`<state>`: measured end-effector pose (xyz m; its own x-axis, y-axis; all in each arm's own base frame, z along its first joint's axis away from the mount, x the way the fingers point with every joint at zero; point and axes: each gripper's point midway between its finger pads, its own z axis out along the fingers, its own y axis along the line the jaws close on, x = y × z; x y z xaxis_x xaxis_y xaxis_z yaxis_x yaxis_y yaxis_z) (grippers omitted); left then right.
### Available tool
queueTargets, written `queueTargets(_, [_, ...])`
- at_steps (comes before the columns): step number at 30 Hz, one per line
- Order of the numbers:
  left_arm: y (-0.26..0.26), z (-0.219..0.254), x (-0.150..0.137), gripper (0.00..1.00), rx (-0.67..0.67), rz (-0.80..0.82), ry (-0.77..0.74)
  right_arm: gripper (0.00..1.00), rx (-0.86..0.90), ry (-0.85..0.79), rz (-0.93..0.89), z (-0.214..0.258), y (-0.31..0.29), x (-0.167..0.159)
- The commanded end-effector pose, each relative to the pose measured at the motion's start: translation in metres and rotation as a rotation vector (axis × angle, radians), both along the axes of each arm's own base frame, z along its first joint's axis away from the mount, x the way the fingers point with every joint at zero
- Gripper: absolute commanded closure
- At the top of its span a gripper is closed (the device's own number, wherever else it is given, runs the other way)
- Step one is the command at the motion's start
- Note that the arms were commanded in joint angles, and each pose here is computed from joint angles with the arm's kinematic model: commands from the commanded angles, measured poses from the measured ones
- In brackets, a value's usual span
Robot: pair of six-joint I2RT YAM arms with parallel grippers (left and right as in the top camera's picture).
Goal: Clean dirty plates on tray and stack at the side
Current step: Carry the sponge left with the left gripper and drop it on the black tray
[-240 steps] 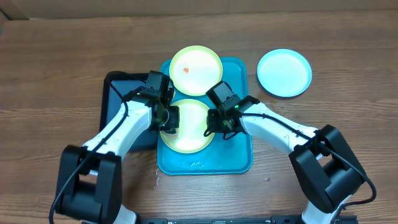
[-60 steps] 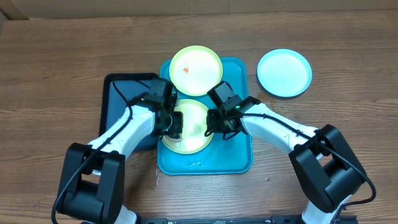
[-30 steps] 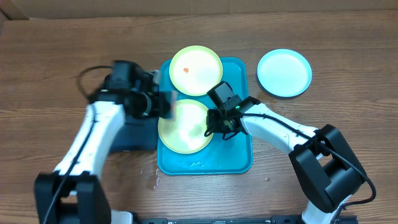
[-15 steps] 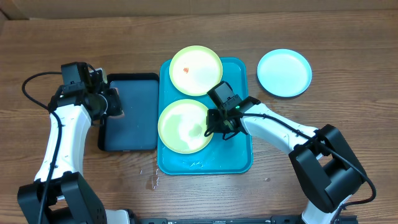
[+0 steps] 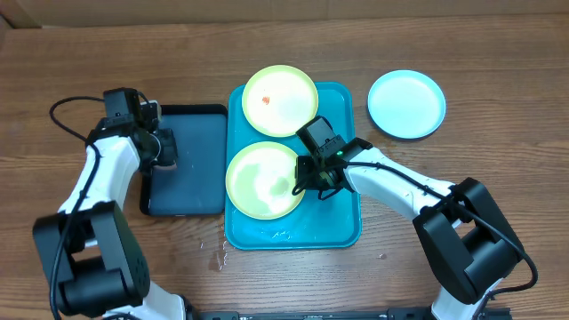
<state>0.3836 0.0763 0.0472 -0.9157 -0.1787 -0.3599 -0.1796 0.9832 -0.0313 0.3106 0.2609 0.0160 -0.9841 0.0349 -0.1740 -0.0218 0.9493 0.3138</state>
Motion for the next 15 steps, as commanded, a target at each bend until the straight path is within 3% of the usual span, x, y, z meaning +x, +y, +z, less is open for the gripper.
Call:
queueTargets(1, [0.002,0.000,0.009,0.96,0.044,-0.061,-0.023,0.95,0.024,-0.004,0.019,0.003,0.007,-0.003])
queueTargets(15, [0.005,0.005,0.020,0.88,0.076,-0.105,-0.068,0.95,0.026,-0.005,0.019,0.004,0.007,-0.002])
